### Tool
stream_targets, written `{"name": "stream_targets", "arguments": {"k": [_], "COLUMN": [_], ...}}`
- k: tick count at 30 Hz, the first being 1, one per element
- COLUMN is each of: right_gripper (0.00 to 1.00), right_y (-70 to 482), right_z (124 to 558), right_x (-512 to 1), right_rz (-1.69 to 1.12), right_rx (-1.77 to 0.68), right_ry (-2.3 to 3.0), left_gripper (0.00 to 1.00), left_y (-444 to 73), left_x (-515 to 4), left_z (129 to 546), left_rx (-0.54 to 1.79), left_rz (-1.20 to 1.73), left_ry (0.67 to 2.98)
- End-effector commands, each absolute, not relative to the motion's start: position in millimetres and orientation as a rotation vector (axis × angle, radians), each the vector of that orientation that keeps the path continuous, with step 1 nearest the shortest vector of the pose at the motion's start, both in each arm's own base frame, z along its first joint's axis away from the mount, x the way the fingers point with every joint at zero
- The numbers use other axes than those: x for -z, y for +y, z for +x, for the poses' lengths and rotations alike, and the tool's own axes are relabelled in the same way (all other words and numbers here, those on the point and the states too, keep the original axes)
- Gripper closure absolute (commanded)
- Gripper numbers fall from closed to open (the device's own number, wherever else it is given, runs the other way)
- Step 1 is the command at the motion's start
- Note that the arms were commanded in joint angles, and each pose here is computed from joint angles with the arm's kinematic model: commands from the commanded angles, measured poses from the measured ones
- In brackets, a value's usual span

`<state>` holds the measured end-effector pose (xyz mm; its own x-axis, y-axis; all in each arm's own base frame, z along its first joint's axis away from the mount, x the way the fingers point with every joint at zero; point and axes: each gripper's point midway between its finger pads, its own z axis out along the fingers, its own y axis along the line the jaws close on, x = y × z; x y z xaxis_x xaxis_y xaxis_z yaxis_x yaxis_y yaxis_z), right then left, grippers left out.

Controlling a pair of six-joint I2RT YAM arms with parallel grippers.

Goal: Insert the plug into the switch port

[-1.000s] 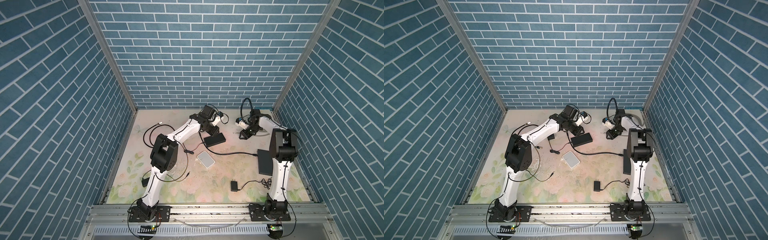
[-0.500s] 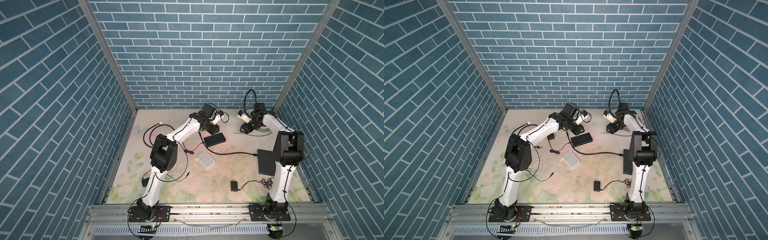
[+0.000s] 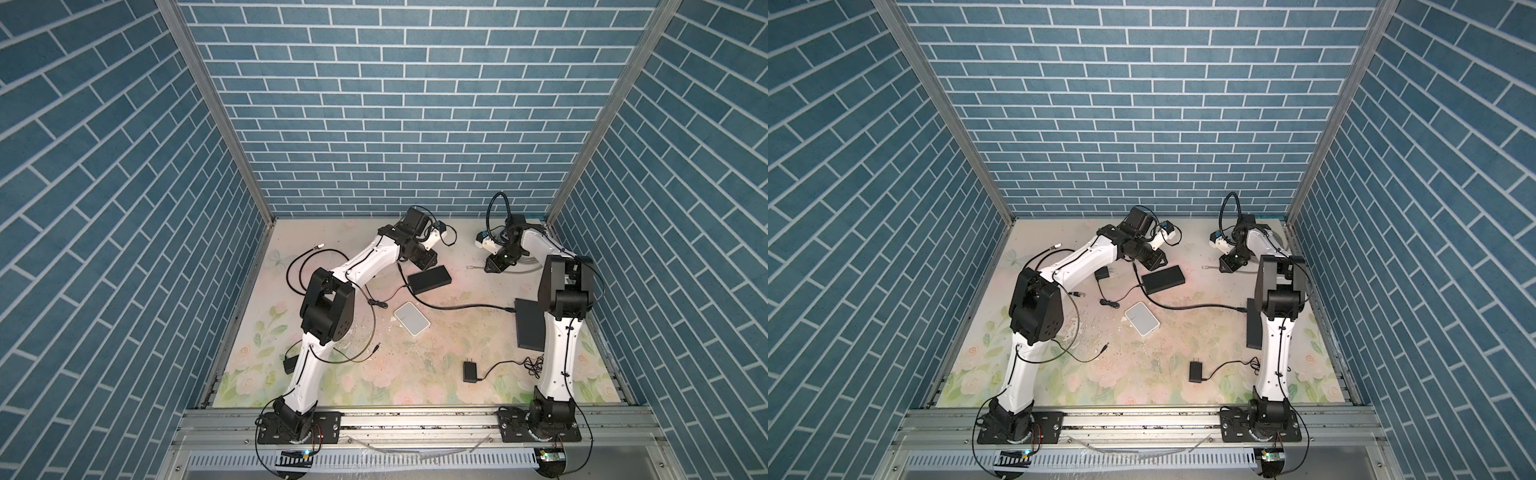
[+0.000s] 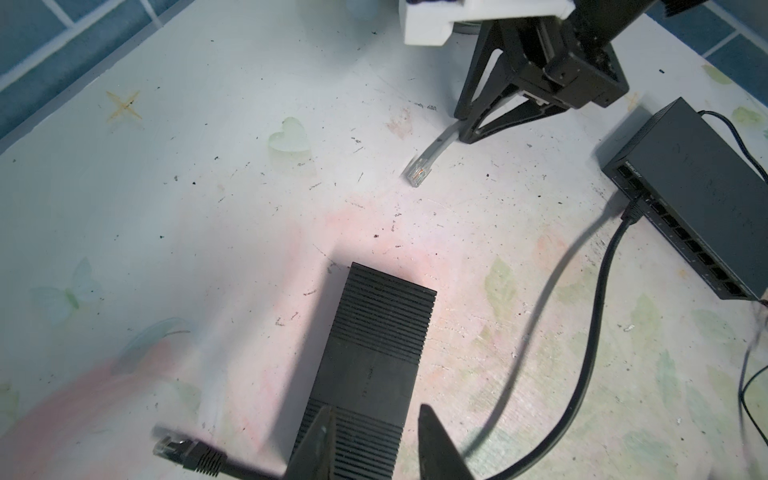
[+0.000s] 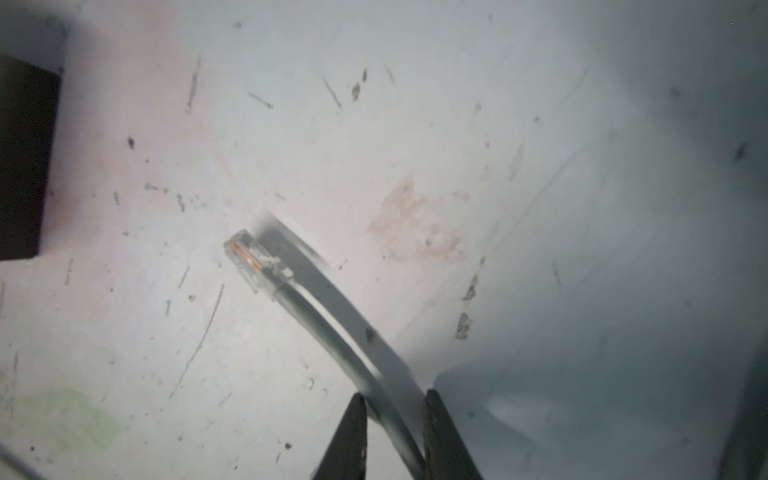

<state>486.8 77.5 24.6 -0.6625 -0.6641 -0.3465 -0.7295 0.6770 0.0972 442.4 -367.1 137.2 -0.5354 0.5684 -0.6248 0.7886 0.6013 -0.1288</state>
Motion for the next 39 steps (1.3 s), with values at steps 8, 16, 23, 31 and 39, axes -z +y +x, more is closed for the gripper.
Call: {"name": "stream_targets", "arguments": {"k": [8, 16, 23, 31, 39], "right_gripper": [0.99, 1.00, 1.00, 0.99, 0.99], "right_y": [108.8, 124.4, 129.9, 139.7, 152.3], "right_z": [448.4, 438.6, 432.7, 424.9, 411.8], "right_x": [-56.8, -71.6, -74.5, -83.2, -83.5], "right_rz": [-1.078, -1.028, -1.010, -1.027, -1.040], "right_rx": [-0.451, -0.530, -0.576, -0.618, -0.656], "right_ry": [2.499, 2.430, 2.413, 2.365, 2.332], "left_gripper": [0.65, 0.65, 0.62, 0.59, 0.59], "left_y": [-410.2, -441.9, -442.0, -430.5, -444.5], "left_x": [-157.1, -123.0, -113.0, -110.9, -94.4], "left_z": [437.4, 450.9, 463.4, 490.4, 492.6], "left_rx": [0.657, 0.702, 0.774, 1.169, 1.426], "left_rz": [0.917, 0.710, 0.569, 0.296, 0.174], "left_ry": [2.273, 2.340, 2.345, 2.350, 2.362]}}
